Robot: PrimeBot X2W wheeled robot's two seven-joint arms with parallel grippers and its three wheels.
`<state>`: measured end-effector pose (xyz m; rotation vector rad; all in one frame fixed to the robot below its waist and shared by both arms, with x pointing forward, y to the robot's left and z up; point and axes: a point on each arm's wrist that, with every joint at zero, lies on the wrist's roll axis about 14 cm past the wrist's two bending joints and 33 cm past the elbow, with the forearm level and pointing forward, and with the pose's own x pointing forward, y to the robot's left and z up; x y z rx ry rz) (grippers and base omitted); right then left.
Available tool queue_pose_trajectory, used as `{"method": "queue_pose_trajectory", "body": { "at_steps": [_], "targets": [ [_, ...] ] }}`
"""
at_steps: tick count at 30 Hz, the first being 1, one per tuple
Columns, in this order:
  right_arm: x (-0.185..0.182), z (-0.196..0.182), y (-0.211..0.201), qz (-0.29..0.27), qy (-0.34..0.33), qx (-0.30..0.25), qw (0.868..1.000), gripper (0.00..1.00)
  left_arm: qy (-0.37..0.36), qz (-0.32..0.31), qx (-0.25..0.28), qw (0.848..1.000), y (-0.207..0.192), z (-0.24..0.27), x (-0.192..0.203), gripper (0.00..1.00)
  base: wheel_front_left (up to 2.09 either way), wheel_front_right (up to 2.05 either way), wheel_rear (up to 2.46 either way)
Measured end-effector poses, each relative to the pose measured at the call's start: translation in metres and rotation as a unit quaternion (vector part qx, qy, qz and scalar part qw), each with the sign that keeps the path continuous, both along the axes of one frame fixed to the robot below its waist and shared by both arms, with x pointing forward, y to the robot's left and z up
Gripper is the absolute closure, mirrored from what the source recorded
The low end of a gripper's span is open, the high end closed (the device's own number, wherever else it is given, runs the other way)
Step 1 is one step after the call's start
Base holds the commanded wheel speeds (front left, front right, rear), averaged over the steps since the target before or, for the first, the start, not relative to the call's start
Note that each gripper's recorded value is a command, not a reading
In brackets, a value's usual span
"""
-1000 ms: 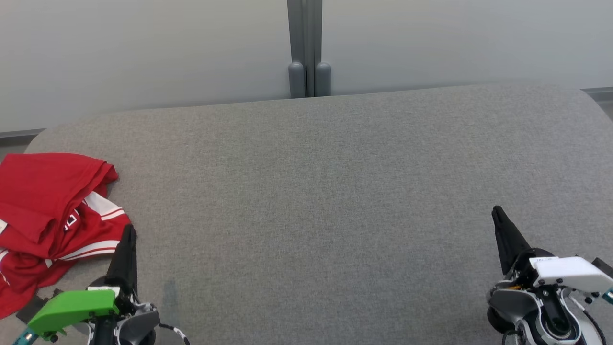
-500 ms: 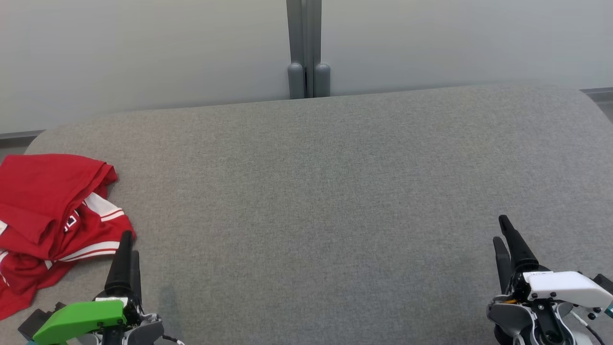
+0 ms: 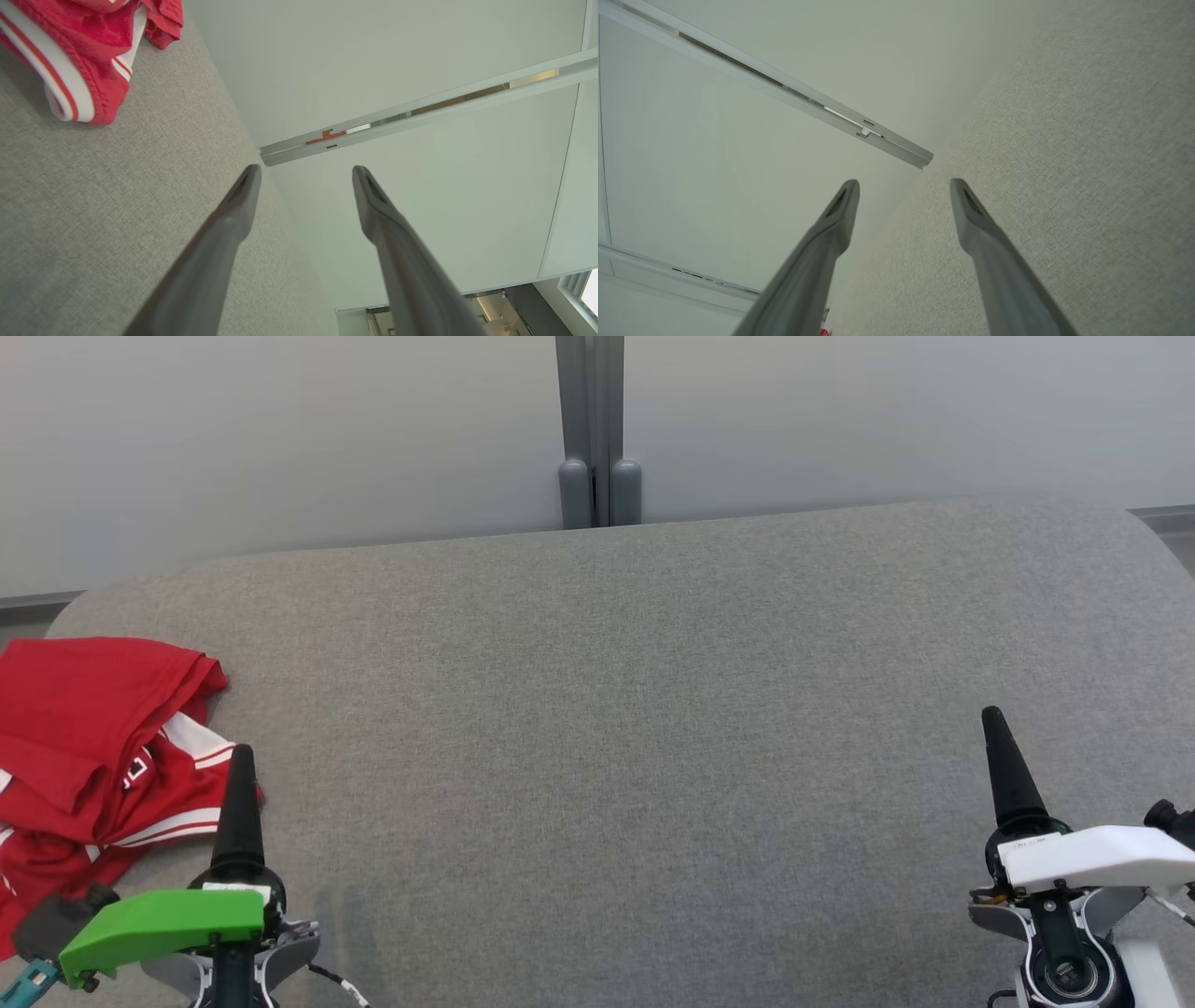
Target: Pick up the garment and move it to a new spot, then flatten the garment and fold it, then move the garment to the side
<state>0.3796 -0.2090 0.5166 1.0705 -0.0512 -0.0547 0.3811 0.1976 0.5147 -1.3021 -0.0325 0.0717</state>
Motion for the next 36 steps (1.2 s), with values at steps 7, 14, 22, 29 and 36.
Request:
{"method": "queue_pose_trajectory", "body": {
  "at_steps": [7,14,22,29,36],
  "targets": [
    [0.003,0.022,0.008,0.013,-0.027,-0.124,0.992,0.00,-0.003,-0.010,0.075,0.997,-0.015,0.014,0.003,0.00,0.00,0.00,0.00],
    [0.001,0.030,0.017,0.023,-0.038,-0.219,0.975,0.00,-0.007,-0.033,0.170,0.985,-0.040,0.020,0.002,0.00,0.00,0.00,0.00],
    [-0.002,0.031,0.025,0.027,-0.043,-0.296,0.954,0.00,0.000,-0.050,0.272,0.961,-0.063,0.016,0.000,0.00,0.00,0.00,0.00],
    [-0.004,0.031,0.030,0.031,-0.048,-0.354,0.933,0.00,0.011,-0.042,0.341,0.939,-0.071,0.013,-0.002,0.00,0.00,0.00,0.00],
    [-0.007,0.031,0.037,0.037,-0.055,-0.405,0.912,0.00,0.010,-0.028,0.395,0.918,-0.070,0.016,-0.004,0.00,0.00,0.00,0.00]
  ]
}}
